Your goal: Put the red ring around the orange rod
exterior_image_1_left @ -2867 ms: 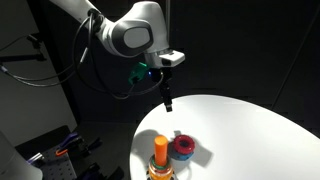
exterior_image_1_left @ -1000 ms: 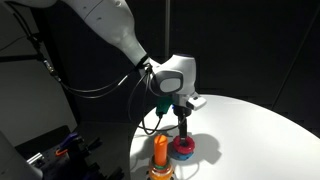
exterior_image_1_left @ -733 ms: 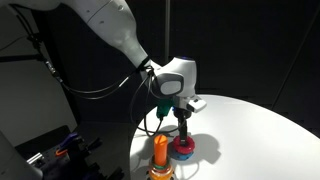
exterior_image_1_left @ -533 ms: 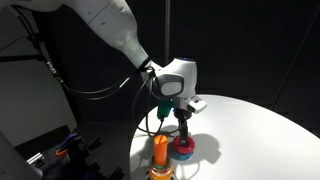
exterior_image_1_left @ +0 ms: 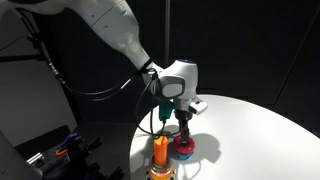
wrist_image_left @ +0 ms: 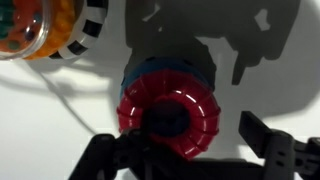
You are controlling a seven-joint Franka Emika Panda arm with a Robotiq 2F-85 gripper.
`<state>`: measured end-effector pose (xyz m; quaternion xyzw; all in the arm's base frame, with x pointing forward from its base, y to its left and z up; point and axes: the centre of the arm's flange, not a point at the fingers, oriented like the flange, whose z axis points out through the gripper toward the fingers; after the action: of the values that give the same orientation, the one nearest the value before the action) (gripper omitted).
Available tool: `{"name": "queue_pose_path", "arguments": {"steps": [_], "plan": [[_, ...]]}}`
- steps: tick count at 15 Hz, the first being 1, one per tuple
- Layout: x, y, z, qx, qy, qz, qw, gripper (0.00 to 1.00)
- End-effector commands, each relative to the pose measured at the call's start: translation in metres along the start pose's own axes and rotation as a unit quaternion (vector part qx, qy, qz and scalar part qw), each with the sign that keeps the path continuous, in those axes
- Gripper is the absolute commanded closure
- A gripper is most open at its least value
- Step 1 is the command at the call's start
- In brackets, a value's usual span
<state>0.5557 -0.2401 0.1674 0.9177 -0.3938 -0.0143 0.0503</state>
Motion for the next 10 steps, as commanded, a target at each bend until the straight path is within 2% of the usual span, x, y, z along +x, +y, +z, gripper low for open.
{"name": "queue_pose_path", "arguments": {"steps": [1, 2, 3, 4, 8, 9, 10], "plan": [[0.011, 0.000, 0.002, 0.008, 0.000, -0.007, 0.9999, 0.39], [0.011, 0.000, 0.001, 0.009, 0.000, -0.007, 0.9999, 0.47], [0.011, 0.000, 0.000, 0.009, 0.000, -0.008, 0.9999, 0.49], [0.010, 0.000, -0.004, 0.009, 0.002, -0.007, 0.9999, 0.55], [0.008, 0.001, -0.031, -0.001, 0.016, -0.005, 0.9999, 0.89], [0.007, 0.001, -0.037, -0.002, 0.019, -0.006, 0.9998, 0.94], [0.007, 0.001, -0.045, -0.004, 0.021, -0.006, 0.9997, 0.90]]}}
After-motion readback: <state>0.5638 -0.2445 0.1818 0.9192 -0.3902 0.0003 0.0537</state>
